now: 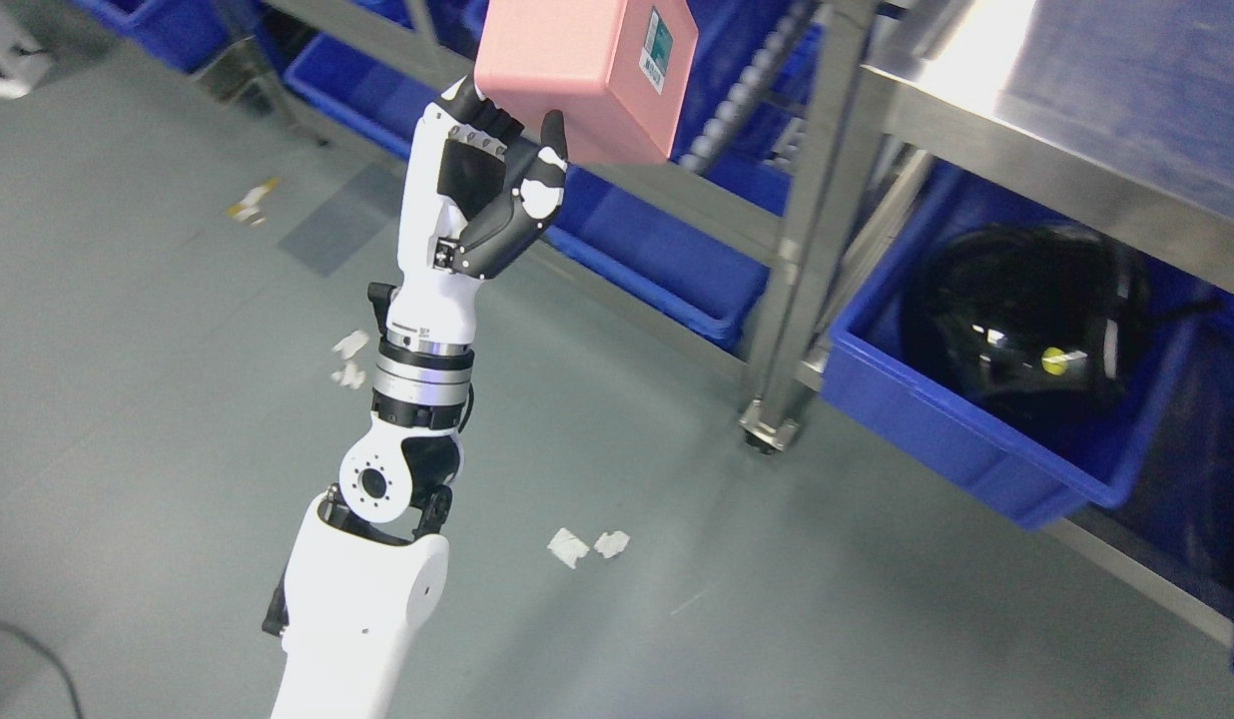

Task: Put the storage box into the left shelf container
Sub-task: 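Hold the pink box up in the left hand while turning toward the shelf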

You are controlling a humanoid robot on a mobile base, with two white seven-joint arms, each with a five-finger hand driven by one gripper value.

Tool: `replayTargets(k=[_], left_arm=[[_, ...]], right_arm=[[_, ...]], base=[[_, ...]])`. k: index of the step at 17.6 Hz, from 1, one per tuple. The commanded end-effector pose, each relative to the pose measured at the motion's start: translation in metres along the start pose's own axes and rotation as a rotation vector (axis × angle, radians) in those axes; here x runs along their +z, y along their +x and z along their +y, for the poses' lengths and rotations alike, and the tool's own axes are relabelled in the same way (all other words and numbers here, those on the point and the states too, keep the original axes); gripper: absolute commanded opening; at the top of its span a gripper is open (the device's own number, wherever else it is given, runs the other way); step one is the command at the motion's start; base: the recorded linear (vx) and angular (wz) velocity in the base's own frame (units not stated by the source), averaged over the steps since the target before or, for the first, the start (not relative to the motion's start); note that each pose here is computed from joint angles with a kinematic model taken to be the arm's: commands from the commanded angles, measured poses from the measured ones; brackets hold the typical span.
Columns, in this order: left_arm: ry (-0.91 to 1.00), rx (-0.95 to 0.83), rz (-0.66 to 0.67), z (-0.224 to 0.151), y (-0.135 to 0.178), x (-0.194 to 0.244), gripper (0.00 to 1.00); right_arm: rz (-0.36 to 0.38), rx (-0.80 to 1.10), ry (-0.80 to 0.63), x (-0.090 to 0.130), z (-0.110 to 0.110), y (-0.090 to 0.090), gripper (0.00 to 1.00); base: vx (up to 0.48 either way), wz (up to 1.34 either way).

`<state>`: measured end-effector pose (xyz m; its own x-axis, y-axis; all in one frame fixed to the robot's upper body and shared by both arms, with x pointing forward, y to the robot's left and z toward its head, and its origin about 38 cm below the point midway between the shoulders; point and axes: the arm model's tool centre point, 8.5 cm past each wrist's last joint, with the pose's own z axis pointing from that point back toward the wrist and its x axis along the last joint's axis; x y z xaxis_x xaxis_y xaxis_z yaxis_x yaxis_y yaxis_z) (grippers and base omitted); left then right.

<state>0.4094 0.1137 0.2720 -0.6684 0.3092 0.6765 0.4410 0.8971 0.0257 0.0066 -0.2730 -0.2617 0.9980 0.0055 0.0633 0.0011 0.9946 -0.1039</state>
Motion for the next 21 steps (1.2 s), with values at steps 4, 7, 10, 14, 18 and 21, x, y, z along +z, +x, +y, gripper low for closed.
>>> replayTargets(k=[4, 7, 10, 14, 18, 21], left_arm=[[0.049, 0.062, 0.178, -0.013, -0.032, 0.080, 0.02], [0.065, 0.052, 0.159, -0.007, -0.030, 0.082, 0.02], [0.089, 0.037, 0.156, 0.002, -0.028, 0.086, 0.02], [0.092, 0.036, 0.146, 0.002, -0.027, 0.088, 0.02], [0.089, 0.044, 0.150, -0.002, -0.028, 0.093, 0.02], [0.092, 0.042, 0.145, -0.001, -0.028, 0.092, 0.02]], right_arm=[[-0.024, -0.004, -0.013, -0.001, -0.011, 0.010, 1.00], [-0.024, -0.004, -0.015, -0.001, -0.011, 0.010, 1.00], [-0.024, -0.004, -0.013, -0.001, -0.011, 0.010, 1.00], [-0.024, -0.004, -0.015, -0.001, -0.011, 0.010, 1.00], [-0.024, -0.004, -0.015, -0.001, -0.011, 0.010, 1.00], [-0.024, -0.004, -0.015, -0.001, -0.011, 0.010, 1.00]], base=[[0.012, 1.21], [0.133, 1.08], [0.269, 0.97], [0.375, 0.84], [0.445, 0.38], [0.465, 0.15]])
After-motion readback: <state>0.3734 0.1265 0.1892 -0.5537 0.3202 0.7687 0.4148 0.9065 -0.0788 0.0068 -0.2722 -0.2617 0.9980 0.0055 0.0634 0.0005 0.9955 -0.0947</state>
